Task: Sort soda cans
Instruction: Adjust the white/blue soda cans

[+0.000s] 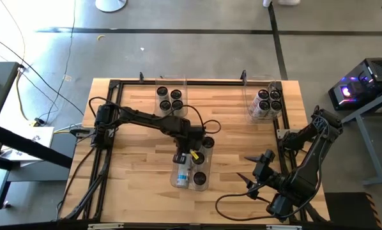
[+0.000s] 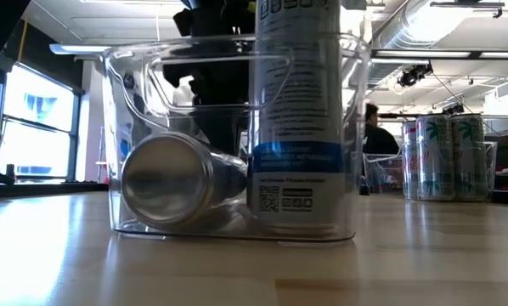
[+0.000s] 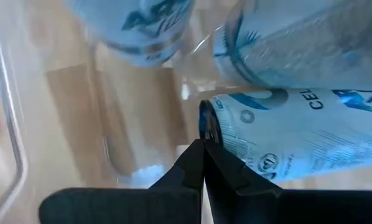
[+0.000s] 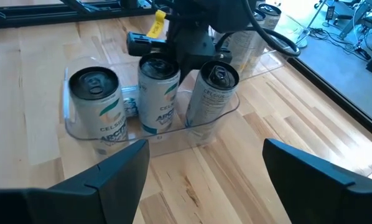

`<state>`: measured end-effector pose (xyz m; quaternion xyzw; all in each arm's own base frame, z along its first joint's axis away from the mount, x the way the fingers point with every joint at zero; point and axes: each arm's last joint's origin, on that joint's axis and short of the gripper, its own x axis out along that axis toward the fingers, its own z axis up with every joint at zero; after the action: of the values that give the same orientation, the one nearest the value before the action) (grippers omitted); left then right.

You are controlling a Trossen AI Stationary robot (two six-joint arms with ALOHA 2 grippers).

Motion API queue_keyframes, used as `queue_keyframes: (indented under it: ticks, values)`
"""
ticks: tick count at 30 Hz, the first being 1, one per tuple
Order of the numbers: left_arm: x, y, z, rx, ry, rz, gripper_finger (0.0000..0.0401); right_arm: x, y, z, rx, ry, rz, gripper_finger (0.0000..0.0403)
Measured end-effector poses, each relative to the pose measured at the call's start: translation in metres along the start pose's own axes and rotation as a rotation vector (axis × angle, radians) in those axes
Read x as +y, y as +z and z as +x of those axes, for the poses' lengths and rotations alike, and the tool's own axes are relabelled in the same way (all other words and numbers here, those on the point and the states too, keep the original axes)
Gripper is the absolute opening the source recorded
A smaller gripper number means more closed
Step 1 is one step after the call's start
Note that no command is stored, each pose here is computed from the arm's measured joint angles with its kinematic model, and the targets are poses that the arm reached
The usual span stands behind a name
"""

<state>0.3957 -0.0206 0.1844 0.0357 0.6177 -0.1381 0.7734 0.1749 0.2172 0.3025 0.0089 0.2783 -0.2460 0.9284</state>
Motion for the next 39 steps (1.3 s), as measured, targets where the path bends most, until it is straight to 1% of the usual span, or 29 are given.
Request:
queue_keyframes:
  ticks: [11, 16, 19, 22, 24, 27, 29, 31, 33, 35, 37, 39]
  values:
    - [-0.005, 0.003, -0.004, -0.029, -0.157, 0.009, 0.0000, 0.000, 0.000, 0.000, 0.000, 0.000, -0.001, 0.0310]
    - [-0.007, 0.002, -0.005, -0.026, -0.183, 0.020, 0.0000, 0.000, 0.000, 0.000, 0.000, 0.000, -0.001, 0.0310]
    - [-0.008, 0.002, -0.005, -0.035, -0.227, 0.022, 0.0000, 0.000, 0.000, 0.000, 0.000, 0.000, -0.001, 0.0310]
    - [-0.009, 0.002, -0.008, -0.044, -0.243, 0.023, 0.0000, 0.000, 0.001, 0.000, -0.019, -0.005, 0.001, 0.0310]
    - [-0.010, 0.002, -0.014, -0.057, -0.228, 0.027, 0.0000, 0.000, 0.003, 0.003, -0.048, -0.016, 0.012, 0.0310]
    - [-0.011, 0.001, -0.037, -0.108, -0.188, 0.030, 0.0000, -0.002, 0.010, 0.013, -0.061, -0.051, 0.019, 0.0310]
    - [-0.012, -0.002, -0.055, -0.145, -0.157, 0.018, 0.0000, -0.002, 0.017, 0.024, -0.037, -0.068, 0.014, 0.0310]
    - [-0.014, -0.006, -0.076, -0.178, -0.098, 0.011, 0.0000, 0.000, 0.026, 0.040, 0.017, -0.051, -0.005, 0.0310]
    - [-0.017, -0.012, -0.097, -0.206, -0.023, -0.003, 0.0000, 0.005, 0.040, 0.058, 0.077, 0.024, -0.049, 0.0310]
    - [-0.020, -0.021, -0.117, -0.244, 0.049, -0.024, 0.0000, 0.009, 0.055, 0.076, 0.113, 0.142, -0.114, 0.0310]
    - [-0.025, -0.034, -0.132, -0.276, 0.113, -0.049, 0.0000, 0.010, 0.070, 0.090, 0.110, 0.278, -0.189, 0.0310]
    - [-0.030, -0.050, -0.142, -0.324, 0.172, -0.084, 0.0000, 0.008, 0.083, 0.102, 0.078, 0.374, -0.281, 0.0310]
